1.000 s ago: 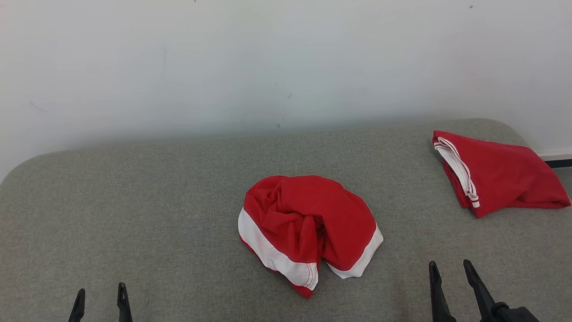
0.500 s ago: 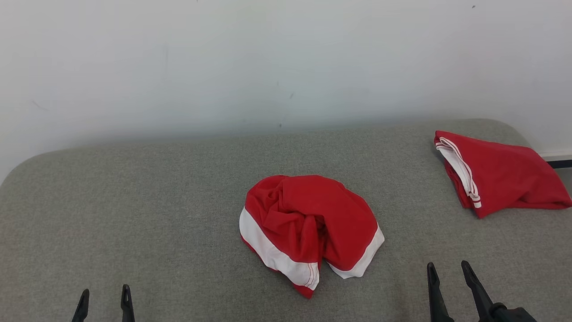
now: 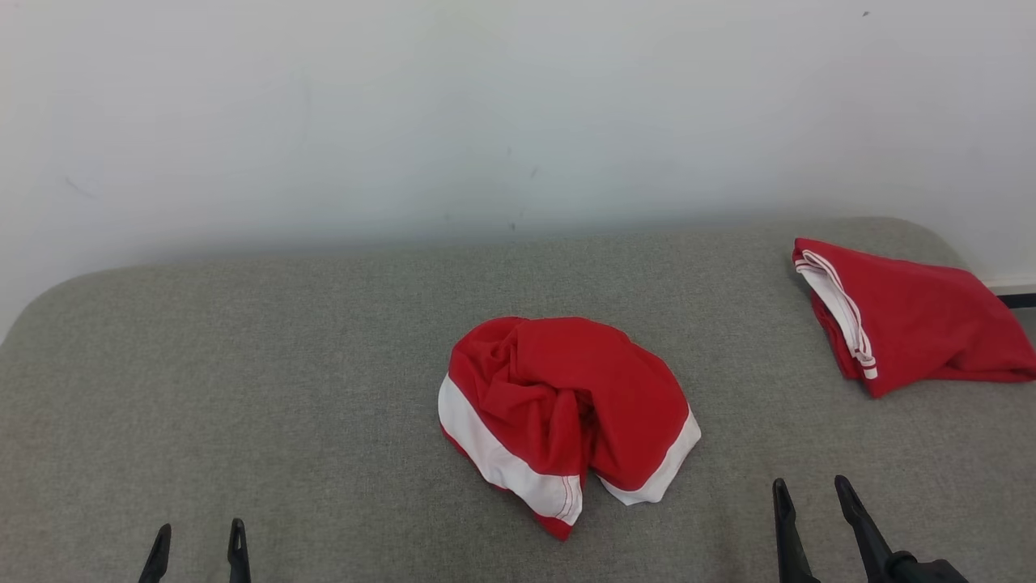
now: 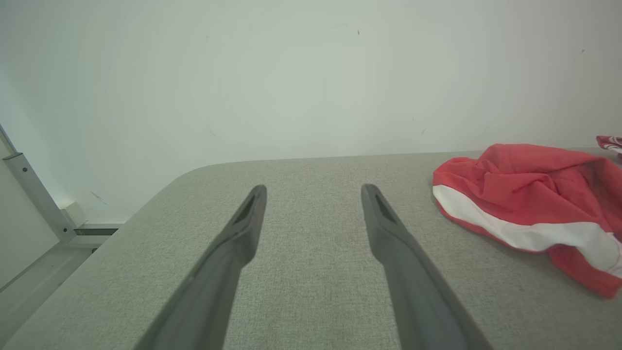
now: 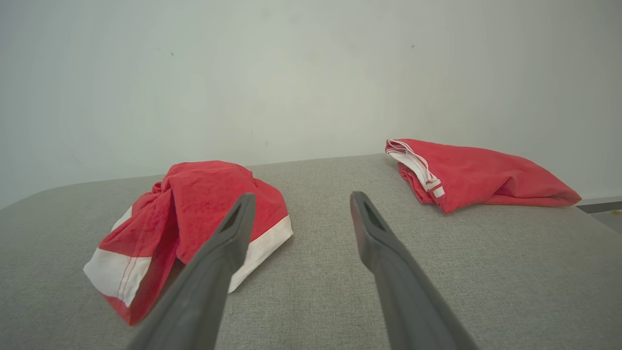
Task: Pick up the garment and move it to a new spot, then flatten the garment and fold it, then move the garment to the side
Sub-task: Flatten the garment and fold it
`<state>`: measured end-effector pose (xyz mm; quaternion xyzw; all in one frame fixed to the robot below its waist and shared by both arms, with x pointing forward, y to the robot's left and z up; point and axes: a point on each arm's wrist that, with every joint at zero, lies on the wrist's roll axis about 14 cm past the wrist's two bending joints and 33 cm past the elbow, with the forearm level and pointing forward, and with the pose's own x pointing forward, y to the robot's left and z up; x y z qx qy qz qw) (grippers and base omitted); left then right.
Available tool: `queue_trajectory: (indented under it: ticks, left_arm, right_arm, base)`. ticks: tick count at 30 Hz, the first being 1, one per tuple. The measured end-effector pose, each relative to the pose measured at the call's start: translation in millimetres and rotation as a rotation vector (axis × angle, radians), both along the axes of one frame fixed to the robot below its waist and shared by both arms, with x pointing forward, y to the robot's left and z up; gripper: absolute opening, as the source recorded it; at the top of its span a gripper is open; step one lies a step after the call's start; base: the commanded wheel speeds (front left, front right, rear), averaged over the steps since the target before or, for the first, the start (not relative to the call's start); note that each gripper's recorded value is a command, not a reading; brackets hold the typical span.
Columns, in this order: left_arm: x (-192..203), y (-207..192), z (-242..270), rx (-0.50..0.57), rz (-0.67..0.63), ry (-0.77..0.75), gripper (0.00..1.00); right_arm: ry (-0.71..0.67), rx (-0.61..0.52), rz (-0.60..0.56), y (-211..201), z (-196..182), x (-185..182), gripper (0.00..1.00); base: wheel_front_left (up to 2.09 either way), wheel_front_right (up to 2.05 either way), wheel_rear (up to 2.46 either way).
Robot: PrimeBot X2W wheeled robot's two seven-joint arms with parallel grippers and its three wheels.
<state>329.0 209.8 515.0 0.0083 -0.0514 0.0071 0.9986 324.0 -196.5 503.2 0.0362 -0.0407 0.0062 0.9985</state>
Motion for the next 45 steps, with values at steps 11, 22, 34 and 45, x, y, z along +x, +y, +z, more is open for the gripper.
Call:
queue_trajectory:
  ticks: [11,22,34,45]
  left_arm:
    - [-0.1,1.9,-0.8,0.001,0.005,0.003,1.00]
    - [-0.2,3.1,-1.3,-0.010,0.017,0.002,1.00]
    - [-6.1,9.0,-6.9,-0.027,0.048,0.017,1.00]
    - [1.3,17.1,-11.2,-0.024,0.066,0.035,1.00]
  right_arm:
    - [0.008,0.003,0.005,1.8,-2.6,0.1,1.00]
    - [0.079,0.016,0.210,68.6,-11.2,26.4,1.00]
    - [0.241,0.038,0.404,134.6,-52.1,50.5,1.00]
    - [0.373,0.116,0.446,157.6,-85.6,68.3,0.00]
  base:
    - [0.00,0.00,0.00]
    - [0.00,0.00,0.00]
    - [0.00,0.00,0.00]
    - [0.00,0.00,0.00]
